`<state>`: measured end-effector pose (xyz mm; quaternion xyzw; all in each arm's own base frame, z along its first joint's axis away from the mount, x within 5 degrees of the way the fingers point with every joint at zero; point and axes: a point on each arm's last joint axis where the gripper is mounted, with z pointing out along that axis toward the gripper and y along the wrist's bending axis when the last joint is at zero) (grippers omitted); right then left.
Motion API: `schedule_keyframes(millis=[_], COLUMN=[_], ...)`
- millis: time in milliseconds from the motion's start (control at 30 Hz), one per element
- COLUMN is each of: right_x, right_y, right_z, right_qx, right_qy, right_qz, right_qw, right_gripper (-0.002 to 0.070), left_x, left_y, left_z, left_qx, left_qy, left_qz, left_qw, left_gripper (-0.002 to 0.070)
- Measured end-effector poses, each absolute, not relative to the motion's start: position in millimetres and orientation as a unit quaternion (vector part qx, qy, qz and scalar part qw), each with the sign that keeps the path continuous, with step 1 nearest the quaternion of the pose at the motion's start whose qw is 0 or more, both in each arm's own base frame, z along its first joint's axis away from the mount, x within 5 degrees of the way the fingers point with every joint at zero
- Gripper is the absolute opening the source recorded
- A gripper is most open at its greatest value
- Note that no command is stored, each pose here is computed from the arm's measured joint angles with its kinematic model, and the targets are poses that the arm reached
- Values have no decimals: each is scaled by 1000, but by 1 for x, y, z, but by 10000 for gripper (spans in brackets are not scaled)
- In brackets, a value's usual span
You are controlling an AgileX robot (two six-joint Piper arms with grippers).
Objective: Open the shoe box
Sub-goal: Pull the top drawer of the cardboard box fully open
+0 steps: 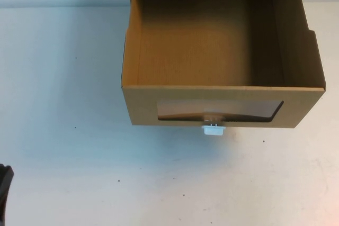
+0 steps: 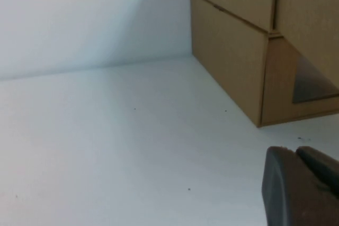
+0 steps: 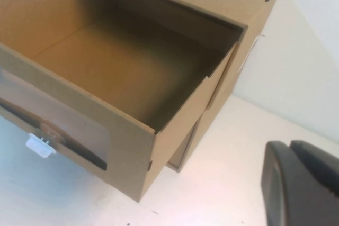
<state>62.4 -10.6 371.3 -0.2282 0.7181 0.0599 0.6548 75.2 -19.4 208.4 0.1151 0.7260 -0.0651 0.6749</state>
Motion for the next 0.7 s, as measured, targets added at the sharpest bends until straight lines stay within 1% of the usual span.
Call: schedule_keyframes(millis=[67,167,367,433,567,700], right_x=[62,62,62,62,62,62], right_y=[-11,-11,-11,-11,-11,-11], right_z=[371,371,371,371,371,371], right_qx=[-228,-228,-228,-228,-228,-228], right_qy=[718,718,718,718,718,718], right_qz=[60,60,60,60,60,60], right_qw=[655,655,655,655,655,655], right_gripper=[-14,-14,-14,-13,-14,-14], left_x=[75,74,70,67,58,53], left_y=[-19,-18,-11,-10,-11,-13], left_z=[200,195,197,197,192,178], left_qx=[108,100,100,102,117,117], left_qy=[729,738,724,718,725,772], left_qz=[-69,-71,-11,-4,-13,-39], left_qw=[672,663,683,688,679,623], left_gripper=[-6,-6,-6,-6,-6,-6])
